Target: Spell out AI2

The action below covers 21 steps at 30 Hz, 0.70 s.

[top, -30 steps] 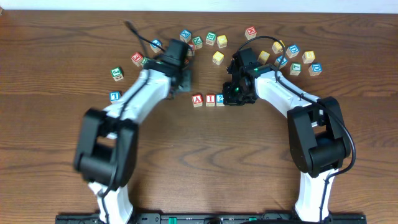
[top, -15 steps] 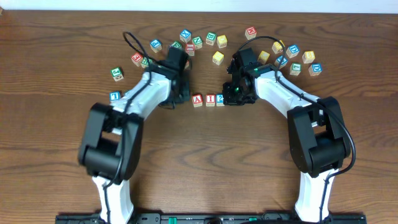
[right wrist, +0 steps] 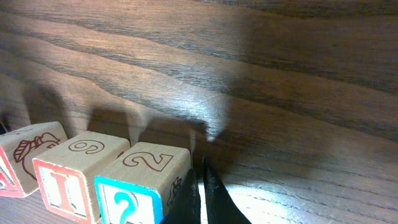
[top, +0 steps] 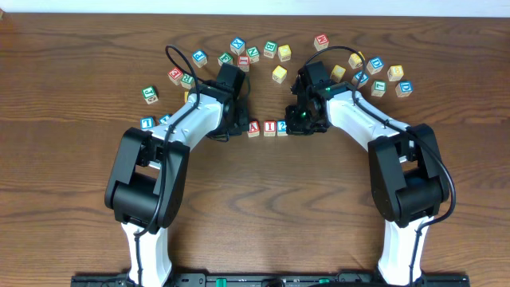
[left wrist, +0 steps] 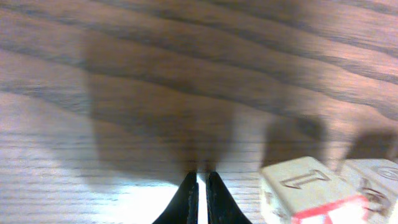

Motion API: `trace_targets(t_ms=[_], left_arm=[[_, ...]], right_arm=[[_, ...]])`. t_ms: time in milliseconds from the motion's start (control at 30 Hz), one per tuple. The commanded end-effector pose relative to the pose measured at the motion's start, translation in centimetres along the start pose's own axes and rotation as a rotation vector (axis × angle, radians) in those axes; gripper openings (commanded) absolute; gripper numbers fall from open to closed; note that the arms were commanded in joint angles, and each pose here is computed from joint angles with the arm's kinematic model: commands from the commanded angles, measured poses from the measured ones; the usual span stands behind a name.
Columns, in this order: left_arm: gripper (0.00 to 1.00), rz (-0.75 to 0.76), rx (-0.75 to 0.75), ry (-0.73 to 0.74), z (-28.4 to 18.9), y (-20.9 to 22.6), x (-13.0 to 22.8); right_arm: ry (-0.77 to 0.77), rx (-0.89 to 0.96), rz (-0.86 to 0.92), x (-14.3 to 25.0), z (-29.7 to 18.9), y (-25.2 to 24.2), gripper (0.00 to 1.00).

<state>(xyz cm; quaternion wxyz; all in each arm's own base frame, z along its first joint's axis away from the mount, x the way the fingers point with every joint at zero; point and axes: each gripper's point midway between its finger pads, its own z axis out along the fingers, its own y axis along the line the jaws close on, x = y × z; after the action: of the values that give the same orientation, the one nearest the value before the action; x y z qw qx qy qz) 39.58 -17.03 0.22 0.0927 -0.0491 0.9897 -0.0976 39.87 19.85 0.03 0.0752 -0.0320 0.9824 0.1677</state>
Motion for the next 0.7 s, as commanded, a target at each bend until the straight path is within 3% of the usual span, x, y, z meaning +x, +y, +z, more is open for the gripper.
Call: trace_targets(t_ms=[0, 667], left_arm=[[0.07, 0.057, 0.045, 0.022, 0.4, -1.0, 0.6], [0.07, 0.161, 0.133, 0.009, 0.5, -4.1, 1.0]], right_arm=[[0.020, 0.048, 0.007, 0.9, 0.8, -0.9, 0.01], [0.019, 0.048, 0.007, 0.9, 0.8, -0.9, 0.01]])
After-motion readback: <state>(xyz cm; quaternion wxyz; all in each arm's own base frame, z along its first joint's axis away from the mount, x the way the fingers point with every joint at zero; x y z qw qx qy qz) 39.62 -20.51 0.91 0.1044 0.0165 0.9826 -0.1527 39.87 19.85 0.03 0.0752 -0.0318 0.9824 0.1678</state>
